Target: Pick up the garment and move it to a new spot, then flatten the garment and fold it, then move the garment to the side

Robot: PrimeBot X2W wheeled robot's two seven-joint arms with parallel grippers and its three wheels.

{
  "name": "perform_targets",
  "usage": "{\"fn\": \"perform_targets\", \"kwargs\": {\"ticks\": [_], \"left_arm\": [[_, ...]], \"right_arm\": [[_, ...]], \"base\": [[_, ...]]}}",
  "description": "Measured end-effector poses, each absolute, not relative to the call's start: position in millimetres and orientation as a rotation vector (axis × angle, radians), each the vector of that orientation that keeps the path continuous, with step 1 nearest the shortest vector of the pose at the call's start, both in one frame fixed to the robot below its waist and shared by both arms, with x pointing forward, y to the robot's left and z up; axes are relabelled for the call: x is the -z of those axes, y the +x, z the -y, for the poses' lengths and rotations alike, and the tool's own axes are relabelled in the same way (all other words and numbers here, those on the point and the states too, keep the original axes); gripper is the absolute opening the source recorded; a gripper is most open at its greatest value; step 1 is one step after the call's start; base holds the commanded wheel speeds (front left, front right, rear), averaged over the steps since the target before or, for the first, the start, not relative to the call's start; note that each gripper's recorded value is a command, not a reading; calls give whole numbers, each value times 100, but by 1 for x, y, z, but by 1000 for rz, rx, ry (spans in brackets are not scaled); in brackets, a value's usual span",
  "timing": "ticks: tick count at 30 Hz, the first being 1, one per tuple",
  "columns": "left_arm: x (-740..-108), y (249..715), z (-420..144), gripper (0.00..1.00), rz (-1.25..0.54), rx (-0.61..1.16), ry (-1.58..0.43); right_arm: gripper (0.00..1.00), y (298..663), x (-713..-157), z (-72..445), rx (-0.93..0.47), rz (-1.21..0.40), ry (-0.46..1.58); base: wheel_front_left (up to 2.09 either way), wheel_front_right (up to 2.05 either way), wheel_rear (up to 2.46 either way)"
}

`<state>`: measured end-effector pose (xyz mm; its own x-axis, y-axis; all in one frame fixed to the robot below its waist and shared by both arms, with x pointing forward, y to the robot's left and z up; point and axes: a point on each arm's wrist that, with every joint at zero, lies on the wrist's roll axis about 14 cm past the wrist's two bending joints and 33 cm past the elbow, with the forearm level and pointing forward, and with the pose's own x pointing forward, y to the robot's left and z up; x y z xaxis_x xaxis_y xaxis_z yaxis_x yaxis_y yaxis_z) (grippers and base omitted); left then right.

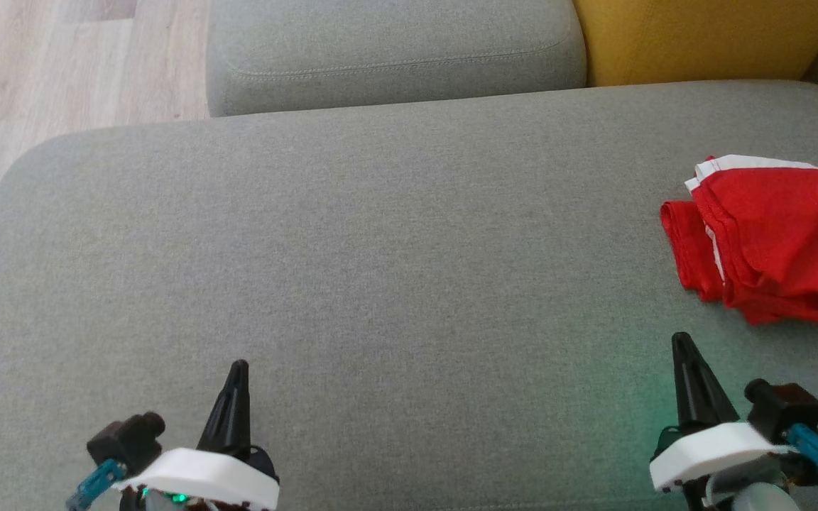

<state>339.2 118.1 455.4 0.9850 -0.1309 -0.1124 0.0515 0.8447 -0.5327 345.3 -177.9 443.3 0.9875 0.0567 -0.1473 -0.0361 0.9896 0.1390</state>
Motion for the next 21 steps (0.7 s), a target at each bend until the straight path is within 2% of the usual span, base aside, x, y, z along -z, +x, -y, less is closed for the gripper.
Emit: {"fn": "perform_targets", "kwargs": {"ticks": [21], "left_arm": [[-456, 347, -131, 0, -167, 44, -739]], "right_arm": [[0, 347, -444, 189, 31, -162, 392]], "base": [[0, 0, 0]]}}
